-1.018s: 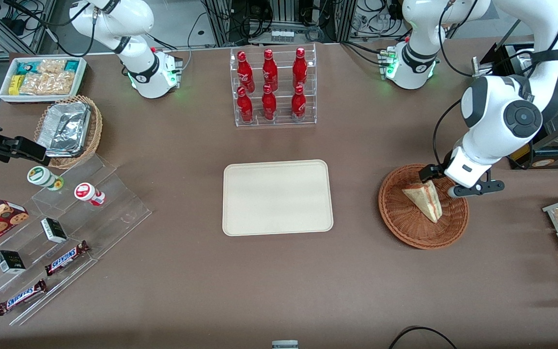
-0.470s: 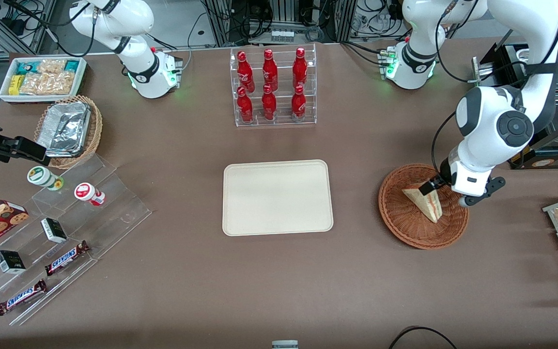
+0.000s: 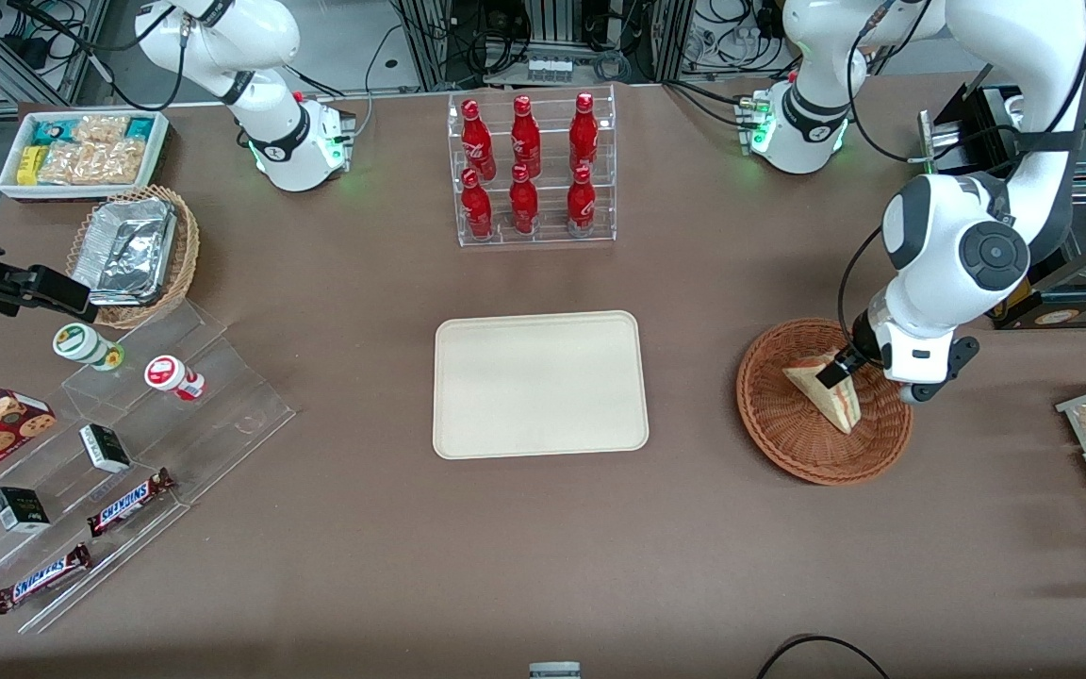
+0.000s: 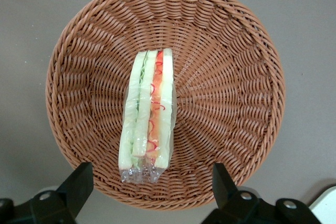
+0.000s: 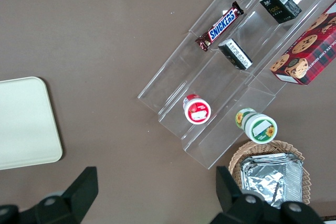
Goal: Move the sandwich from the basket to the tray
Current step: 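Lower the open left gripper around the sandwich's upright edge, then close the left gripper on the sandwich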
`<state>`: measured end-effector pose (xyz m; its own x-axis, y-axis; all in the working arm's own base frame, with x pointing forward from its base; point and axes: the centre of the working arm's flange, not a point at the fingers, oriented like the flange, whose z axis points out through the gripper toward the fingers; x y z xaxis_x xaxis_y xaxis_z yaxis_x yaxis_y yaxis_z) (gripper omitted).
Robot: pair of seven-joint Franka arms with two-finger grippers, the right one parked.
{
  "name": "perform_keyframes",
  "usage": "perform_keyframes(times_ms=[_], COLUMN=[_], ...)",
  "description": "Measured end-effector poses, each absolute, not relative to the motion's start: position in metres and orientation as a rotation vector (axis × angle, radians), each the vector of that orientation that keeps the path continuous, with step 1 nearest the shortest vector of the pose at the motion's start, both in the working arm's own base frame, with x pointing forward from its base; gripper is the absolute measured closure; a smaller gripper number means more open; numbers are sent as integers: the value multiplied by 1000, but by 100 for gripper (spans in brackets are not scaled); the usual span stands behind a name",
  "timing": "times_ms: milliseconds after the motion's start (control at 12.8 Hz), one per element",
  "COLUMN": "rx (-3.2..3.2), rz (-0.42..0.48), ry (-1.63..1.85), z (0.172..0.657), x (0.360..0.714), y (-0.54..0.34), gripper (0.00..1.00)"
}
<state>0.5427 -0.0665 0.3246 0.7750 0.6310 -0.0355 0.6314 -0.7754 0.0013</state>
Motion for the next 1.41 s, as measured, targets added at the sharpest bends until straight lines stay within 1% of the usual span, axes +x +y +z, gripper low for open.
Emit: perform_keyframes(times_ms=[705,1096,1175,1253,1331,1410], rx=[2959,2969,2971,2973,2976,2984], rz=[-148,-160,-164,-166,-167,-163], ry=[1061,1053,1052,1051,1049,1042], z=[277,256,254,252,252,252], x=[542,543,543,542,542,542], y=[-66,-66,-65,-65,-65,-65], gripper=[0,0,9,24,34,46])
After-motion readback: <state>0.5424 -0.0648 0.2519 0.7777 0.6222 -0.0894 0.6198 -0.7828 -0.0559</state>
